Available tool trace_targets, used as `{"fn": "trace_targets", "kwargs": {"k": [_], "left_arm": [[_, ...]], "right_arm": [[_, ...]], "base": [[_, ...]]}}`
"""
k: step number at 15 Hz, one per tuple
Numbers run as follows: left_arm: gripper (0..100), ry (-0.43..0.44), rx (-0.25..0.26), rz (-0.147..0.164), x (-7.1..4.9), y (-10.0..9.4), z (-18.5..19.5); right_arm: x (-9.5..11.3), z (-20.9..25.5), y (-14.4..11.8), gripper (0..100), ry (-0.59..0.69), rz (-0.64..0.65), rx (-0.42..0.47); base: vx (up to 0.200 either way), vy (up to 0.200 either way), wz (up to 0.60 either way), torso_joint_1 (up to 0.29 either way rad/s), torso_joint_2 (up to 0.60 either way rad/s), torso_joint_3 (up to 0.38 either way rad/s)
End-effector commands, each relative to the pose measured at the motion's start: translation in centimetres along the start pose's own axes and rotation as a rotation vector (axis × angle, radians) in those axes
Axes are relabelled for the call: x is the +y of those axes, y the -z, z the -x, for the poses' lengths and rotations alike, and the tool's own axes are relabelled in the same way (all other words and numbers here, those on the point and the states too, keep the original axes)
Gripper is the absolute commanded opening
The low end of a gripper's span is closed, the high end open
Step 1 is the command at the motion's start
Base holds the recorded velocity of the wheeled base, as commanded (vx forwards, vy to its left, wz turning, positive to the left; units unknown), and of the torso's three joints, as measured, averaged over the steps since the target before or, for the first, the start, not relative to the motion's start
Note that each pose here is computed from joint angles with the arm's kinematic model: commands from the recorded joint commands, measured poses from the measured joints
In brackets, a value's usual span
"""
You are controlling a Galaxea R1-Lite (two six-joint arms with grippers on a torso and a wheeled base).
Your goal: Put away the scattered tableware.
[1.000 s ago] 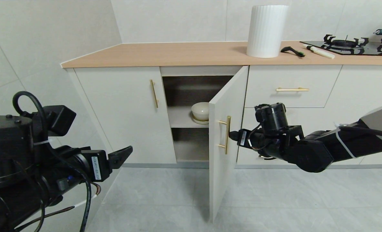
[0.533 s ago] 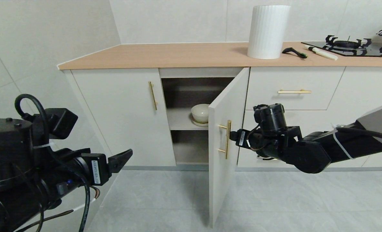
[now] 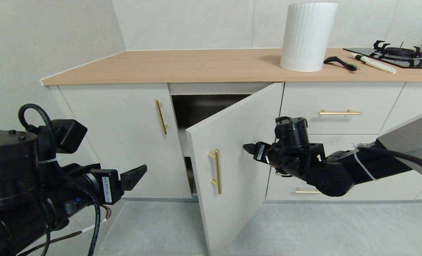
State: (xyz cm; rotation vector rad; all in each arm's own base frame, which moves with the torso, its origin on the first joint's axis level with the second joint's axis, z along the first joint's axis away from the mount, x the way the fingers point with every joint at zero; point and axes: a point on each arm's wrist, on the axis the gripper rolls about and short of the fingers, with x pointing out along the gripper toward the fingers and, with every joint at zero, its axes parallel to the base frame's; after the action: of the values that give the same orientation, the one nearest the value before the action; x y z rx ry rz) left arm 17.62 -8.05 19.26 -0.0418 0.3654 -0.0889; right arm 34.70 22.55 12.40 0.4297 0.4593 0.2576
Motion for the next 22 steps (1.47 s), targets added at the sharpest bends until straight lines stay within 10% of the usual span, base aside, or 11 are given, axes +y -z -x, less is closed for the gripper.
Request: {"fn": "trace_targets", "kwargs": {"k": [1,10,22], "left_arm": [[100,-0.004,0.005,-0.002,-0.1,0.1,-0.2],[100,-0.004,-0.005,0.000,0.0,-0.1,0.0],[100,-0.004,-0.006,0.000,0.0,-0.1,0.0]], "right_arm": [[0.5,-0.5,0.3,100,-0.016,-0.024,-0.006],[0.5,-5.0,-0.2,100,0.120,-0.144,-0.170],[-5.6,-9.7,-3.5,100,0.272,-0.225,-0.320]], "base": [[0.000,0.000,0.00,0.000,0.00,0.000],[0.000,0.000,0.00,0.000,0.00,0.000],[0.000,0.000,0.00,0.000,0.00,0.000]]}}
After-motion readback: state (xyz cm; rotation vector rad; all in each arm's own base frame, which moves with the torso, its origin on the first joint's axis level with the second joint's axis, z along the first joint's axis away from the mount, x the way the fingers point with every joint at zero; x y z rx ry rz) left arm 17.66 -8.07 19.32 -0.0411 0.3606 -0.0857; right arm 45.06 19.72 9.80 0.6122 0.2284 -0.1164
